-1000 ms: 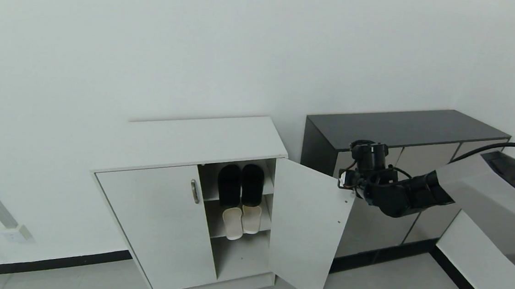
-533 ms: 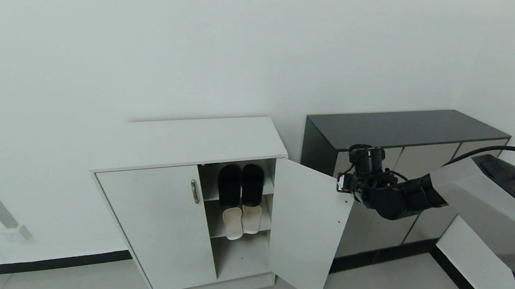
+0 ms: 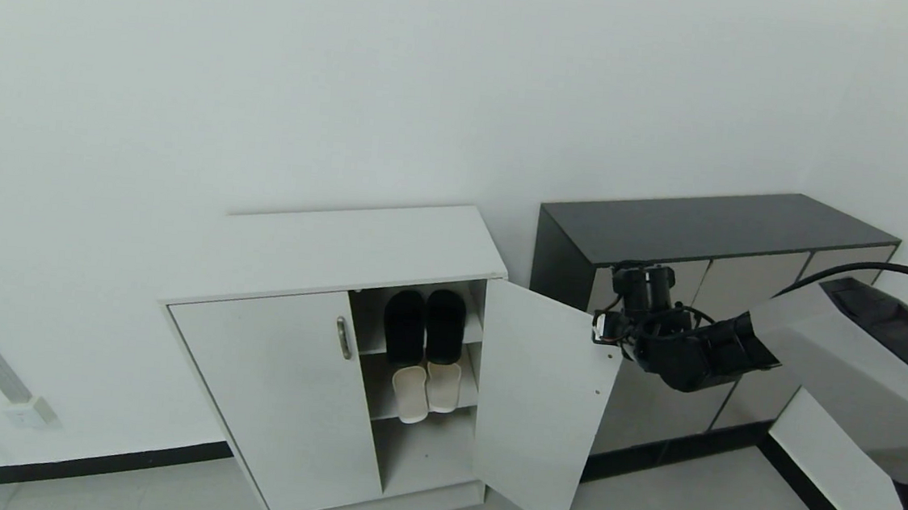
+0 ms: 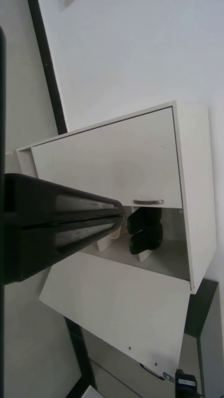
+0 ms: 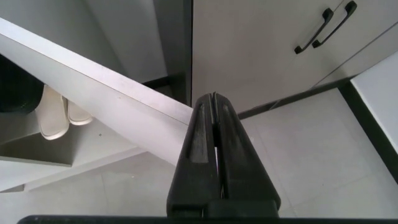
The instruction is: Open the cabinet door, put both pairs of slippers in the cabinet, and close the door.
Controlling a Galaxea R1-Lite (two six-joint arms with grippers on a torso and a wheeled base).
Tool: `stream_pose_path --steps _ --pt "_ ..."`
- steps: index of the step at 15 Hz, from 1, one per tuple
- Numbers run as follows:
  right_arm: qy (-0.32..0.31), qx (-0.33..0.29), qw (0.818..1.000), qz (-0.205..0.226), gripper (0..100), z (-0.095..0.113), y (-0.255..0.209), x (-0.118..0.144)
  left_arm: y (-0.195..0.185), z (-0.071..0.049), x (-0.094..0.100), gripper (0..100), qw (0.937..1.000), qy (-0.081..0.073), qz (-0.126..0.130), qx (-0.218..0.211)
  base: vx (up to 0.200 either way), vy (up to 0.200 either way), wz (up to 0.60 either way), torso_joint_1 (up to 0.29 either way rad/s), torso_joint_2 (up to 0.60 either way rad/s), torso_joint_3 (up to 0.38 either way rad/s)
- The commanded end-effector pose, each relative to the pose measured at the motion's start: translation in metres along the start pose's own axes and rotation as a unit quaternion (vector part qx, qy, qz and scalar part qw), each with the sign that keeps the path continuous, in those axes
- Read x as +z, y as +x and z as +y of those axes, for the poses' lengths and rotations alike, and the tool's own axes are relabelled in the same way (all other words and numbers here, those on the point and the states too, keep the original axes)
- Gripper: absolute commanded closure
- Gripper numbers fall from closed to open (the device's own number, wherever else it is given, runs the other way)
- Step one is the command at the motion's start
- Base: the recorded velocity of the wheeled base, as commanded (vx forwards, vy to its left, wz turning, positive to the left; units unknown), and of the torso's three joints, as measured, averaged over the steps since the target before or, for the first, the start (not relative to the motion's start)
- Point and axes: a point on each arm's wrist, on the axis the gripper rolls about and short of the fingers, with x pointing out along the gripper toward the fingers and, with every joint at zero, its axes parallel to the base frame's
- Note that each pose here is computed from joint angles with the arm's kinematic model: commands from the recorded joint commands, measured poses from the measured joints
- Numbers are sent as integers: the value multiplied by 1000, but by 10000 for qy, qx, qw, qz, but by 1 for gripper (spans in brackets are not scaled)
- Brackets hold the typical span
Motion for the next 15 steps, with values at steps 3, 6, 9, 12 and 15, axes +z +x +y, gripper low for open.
stream_pose_path --steps 3,6,9,12,15 --pt "-148 177 9996 154 100 11 -25 -7 0 0 0 100 10000 -2 0 1 0 0 0 0 0 0" --pt "-197 518 9980 294 100 32 -62 -15 0 0 0 100 10000 -2 0 1 0 0 0 0 0 0" --pt "-368 1008 9937 321 100 59 -105 -27 0 0 0 100 10000 -2 0 1 0 0 0 0 0 0" --pt "-504 1469 9878 84 100 73 -140 -33 0 0 0 100 10000 -10 0 1 0 0 0 0 0 0" --pt "-844 1619 9832 -85 100 73 -153 -39 0 0 0 100 10000 -10 0 9 0 0 0 0 0 0"
